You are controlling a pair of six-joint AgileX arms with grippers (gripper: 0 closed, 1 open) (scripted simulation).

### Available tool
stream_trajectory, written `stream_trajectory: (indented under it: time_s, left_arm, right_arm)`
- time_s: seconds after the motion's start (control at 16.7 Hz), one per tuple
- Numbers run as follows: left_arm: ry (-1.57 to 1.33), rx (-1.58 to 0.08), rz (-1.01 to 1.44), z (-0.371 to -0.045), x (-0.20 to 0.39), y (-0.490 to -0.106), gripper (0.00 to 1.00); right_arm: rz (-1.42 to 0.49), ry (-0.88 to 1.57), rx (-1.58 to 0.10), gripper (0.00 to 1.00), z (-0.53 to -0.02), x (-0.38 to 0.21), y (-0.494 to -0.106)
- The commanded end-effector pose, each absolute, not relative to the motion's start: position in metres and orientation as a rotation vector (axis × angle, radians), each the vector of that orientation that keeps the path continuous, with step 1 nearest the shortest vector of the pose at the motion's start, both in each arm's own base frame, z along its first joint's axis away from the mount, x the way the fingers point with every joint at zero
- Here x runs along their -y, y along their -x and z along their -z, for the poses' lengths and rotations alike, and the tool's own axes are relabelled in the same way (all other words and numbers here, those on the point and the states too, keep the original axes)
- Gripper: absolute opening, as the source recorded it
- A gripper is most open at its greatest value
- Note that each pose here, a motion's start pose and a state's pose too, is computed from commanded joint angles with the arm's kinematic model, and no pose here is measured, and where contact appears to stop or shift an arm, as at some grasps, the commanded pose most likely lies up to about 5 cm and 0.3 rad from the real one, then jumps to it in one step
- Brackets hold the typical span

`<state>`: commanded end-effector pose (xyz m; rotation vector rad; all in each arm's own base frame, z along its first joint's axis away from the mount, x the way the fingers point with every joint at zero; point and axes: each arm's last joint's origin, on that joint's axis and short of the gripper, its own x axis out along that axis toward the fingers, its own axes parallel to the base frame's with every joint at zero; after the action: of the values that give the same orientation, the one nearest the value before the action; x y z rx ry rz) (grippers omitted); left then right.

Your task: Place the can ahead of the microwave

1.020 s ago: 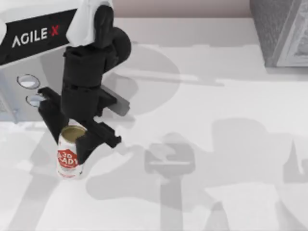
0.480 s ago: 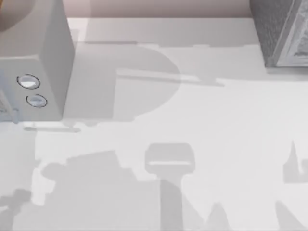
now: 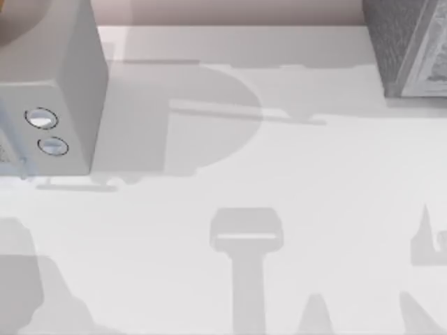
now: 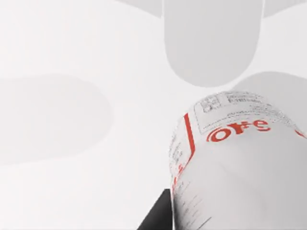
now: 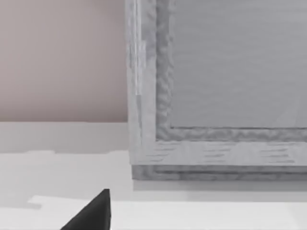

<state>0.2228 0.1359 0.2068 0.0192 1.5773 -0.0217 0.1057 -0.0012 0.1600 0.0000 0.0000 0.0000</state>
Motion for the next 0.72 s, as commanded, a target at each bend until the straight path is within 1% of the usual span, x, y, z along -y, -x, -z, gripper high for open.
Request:
stream_trajectory:
  time_s: [0.72]
  left_arm:
    - [-0.017,-1.570,0.015,-0.1990,-0.1376,-0.2222,0.00]
  right_arm:
    - [0.000,0.000,0.000,1.00,-0.1600,0.0012,-0.1057]
